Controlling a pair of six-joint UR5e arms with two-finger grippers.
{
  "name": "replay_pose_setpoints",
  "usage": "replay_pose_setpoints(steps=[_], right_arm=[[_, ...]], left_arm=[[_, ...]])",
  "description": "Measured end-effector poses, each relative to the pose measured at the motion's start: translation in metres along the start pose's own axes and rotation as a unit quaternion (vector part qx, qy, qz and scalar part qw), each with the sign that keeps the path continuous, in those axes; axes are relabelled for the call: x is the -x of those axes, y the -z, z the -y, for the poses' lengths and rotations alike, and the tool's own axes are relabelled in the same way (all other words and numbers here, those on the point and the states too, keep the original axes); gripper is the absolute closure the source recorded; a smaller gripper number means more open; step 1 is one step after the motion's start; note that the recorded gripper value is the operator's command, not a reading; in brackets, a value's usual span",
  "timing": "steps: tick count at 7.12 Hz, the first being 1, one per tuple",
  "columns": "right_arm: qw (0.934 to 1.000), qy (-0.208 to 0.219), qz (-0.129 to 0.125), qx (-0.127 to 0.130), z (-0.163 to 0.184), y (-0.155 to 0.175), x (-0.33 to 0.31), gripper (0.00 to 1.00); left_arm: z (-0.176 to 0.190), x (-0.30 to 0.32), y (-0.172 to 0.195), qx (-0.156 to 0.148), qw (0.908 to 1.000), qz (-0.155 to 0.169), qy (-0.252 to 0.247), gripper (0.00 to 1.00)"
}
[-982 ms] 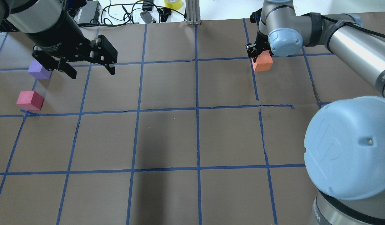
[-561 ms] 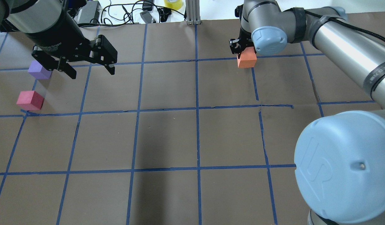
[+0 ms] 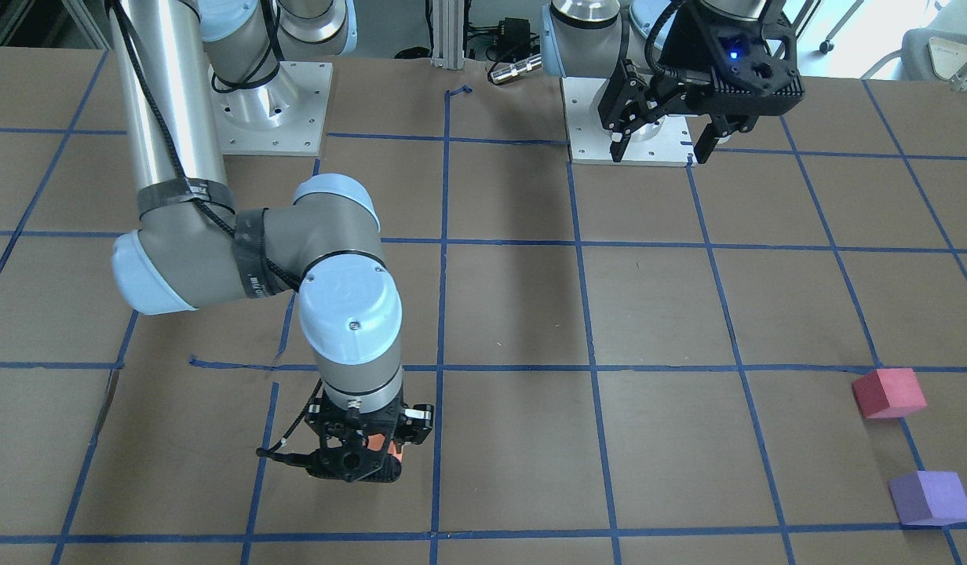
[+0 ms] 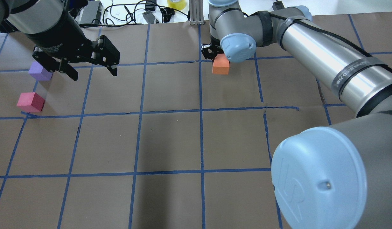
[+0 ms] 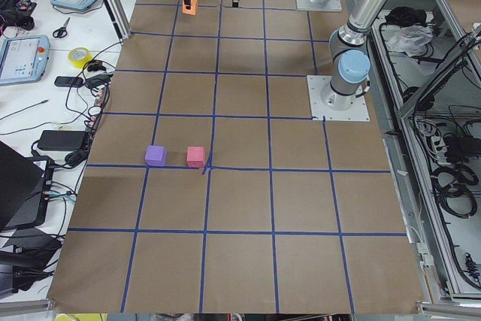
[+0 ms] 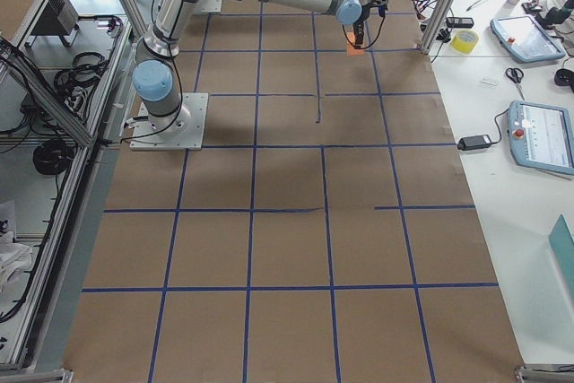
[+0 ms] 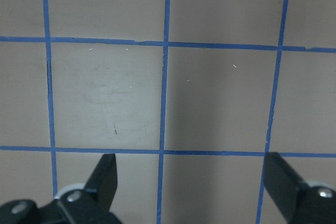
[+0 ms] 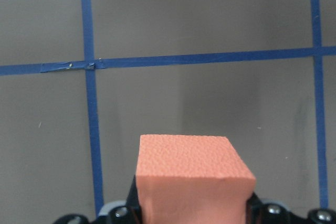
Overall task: Arrange blocks in a line
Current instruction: 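Carry the orange cube with the right gripper toward the table center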
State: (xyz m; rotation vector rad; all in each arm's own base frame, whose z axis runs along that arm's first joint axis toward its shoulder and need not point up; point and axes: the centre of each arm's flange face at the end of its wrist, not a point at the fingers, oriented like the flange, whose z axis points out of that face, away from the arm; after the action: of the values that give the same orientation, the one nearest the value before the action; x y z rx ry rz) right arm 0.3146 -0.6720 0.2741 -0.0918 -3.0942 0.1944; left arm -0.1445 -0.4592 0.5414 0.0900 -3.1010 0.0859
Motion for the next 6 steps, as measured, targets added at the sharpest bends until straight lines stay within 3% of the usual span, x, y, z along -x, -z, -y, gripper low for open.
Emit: replay_pose_setpoints(steps=[5, 6], right_arm=[[0.999, 0.042, -0.003, 0.013, -0.035, -0.033, 0.081, 0.82], [0.9987, 0.047, -0.005, 0.017, -0.04, -0.039, 0.086, 0.78]], left_arm=[[0.0, 0.002, 0.006, -0.006, 1.0, 0.005, 0.0, 0.0], [0.001, 0.002, 0.004, -0.003, 1.0, 0.002, 0.0, 0.0]])
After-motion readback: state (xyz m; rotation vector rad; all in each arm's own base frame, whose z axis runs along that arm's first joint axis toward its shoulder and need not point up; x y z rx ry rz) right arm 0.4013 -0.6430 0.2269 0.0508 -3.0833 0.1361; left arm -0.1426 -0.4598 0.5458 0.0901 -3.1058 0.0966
